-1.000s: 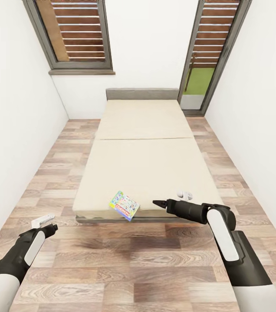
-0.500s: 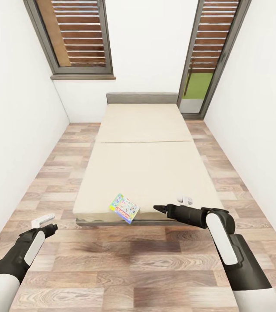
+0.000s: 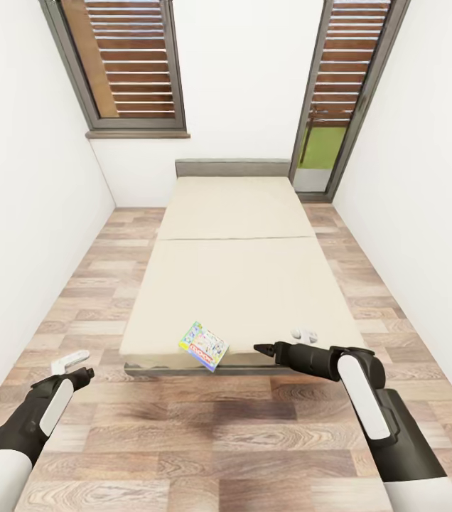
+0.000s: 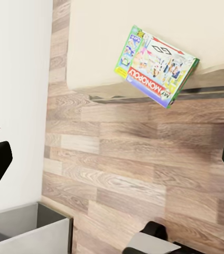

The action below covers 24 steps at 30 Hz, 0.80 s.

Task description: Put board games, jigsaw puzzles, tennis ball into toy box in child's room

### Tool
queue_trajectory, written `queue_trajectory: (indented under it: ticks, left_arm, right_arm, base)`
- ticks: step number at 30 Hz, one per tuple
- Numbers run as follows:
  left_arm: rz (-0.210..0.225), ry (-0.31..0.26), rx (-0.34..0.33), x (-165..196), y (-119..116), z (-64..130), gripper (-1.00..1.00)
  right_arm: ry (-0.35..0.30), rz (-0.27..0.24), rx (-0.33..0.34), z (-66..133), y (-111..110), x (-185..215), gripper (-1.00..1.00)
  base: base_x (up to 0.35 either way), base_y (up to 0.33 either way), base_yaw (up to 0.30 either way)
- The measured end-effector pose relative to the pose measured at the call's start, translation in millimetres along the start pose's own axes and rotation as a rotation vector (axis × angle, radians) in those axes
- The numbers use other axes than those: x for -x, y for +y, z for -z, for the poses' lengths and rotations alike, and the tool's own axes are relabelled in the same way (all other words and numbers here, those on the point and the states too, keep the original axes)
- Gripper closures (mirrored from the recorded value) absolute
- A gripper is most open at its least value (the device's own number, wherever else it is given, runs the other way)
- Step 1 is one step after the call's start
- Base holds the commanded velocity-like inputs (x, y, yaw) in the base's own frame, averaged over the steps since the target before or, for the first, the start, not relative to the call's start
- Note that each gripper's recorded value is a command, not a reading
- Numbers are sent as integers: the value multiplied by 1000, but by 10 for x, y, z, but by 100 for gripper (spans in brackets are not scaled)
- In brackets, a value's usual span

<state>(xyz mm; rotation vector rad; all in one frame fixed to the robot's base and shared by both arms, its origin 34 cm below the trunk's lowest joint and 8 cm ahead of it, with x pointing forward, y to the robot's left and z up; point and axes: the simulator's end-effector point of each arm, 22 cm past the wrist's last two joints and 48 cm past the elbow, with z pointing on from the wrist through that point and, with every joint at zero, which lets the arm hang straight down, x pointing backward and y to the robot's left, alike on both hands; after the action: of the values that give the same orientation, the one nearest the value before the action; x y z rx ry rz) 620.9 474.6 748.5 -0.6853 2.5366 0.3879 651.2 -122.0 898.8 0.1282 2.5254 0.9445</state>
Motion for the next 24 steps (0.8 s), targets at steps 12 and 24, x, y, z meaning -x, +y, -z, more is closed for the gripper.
queue_trajectory:
  ticks: [12,24]
  left_arm:
    - [8,-16,-8,85,-16,68,-100]
    - [16,-33,-15,173,-23,136,-100]
  right_arm:
    - [0,13,-30,107,-120,15,-100]
    - [35,6,-84,97,-307,-144,-100]
  base:
    - [0,0,0]
    - [0,0,0]
